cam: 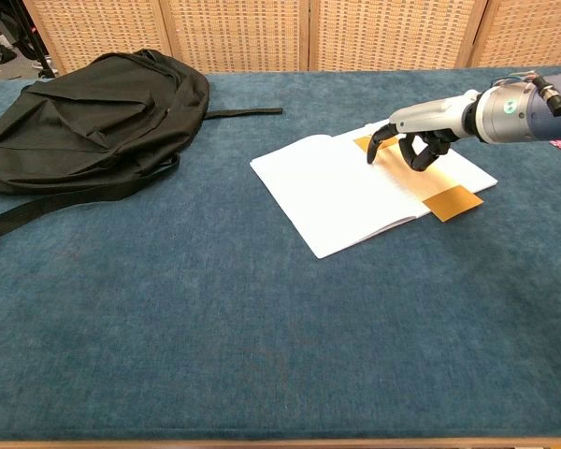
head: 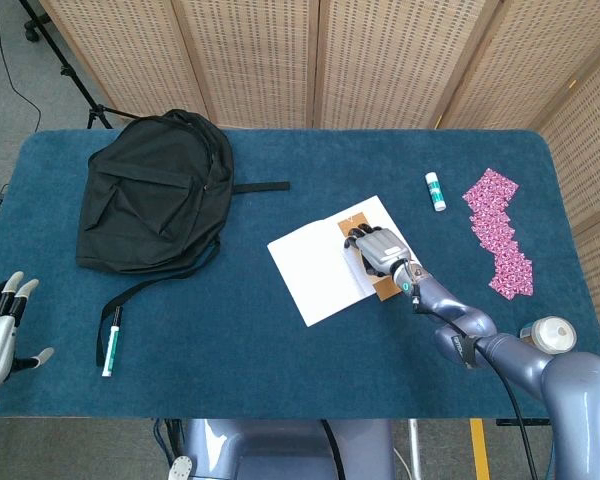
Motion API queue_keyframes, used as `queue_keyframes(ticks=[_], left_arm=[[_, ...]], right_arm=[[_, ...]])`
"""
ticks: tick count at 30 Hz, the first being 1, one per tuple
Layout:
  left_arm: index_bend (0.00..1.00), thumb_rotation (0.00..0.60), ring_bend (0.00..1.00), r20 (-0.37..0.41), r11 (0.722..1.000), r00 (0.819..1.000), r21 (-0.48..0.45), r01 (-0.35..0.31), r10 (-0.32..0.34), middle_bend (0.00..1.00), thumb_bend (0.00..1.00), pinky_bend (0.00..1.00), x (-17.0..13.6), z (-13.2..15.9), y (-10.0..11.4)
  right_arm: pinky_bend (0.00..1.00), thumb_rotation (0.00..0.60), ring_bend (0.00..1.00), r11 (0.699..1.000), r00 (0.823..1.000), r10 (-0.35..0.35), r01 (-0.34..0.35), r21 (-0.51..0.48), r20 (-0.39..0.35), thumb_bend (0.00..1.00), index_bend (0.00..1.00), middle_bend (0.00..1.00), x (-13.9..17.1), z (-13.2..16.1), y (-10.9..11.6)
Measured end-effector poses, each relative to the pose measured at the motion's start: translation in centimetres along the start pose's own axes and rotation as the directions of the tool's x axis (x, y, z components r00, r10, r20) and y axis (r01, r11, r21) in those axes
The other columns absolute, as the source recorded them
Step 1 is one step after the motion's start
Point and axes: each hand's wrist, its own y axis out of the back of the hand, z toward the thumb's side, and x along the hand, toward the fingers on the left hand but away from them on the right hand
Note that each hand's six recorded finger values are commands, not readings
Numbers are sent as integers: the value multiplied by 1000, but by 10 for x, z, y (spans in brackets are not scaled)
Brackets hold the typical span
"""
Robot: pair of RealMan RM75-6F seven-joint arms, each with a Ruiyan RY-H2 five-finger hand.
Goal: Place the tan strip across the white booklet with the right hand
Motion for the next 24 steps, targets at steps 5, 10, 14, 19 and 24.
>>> queue_keyframes(ticks=[5,10,14,19,24], left_arm=[[0,600,0,0,1000,1000,1,1,-1,0,0,0,0,0,-1],[0,600,0,0,1000,1000,0,3,-3,0,0,0,0,1,-1],[0,600,0,-2,1000,1000,-1,1,-1,0,0,0,0,0,0],[0,600,0,-3,1000,1000,-1,2,-2,0,0,0,0,-1,0],[0,600,0,-4,1000,1000,-4,0,0,0,0,0,0,-2,1]], right_arm=[[163,600,36,1000,1000,-1,1,16,-15,1000,292,255,1,5,0],[163,600,36,999,1000,-2,3,38,-22,1000,294,257,-2,8,-1],[163,600,36,999,1000,-4,5,38,-22,1000,294,258,-5,10,-1],[163,600,36,999,1000,-7,8,32,-16,1000,294,258,-10,13,-1],[163,600,36,1000,1000,-6,6,26,-7,1000,294,258,-14,14,-2]])
